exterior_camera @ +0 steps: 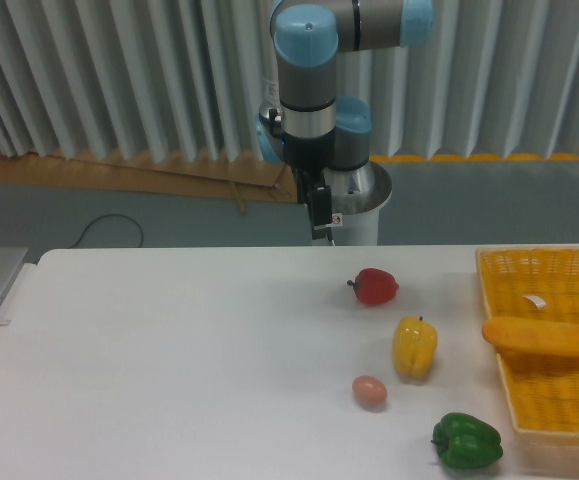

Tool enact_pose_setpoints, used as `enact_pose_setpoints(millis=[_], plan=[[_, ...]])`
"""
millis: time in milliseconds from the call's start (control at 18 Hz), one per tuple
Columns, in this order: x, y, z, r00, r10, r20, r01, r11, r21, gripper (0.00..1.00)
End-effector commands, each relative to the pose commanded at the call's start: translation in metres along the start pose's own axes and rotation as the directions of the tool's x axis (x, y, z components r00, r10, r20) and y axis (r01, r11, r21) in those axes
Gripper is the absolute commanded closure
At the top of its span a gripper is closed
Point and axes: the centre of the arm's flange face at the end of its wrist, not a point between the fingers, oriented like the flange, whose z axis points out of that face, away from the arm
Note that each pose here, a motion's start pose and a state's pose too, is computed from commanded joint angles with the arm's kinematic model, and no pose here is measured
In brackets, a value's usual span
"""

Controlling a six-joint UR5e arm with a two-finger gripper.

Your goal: Place the red peppers in a basket

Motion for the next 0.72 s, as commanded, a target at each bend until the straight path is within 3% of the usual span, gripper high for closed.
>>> enact_pose_setpoints(millis=[556,722], plan=[[-0.004,0.004,0.001,1.000,-0.006,0.000,0.006,1.000,-0.002,0.00],[-0.013,0.015,-0.002,0.999,-0.036,0.028,0.036,0.999,0.000,0.00]])
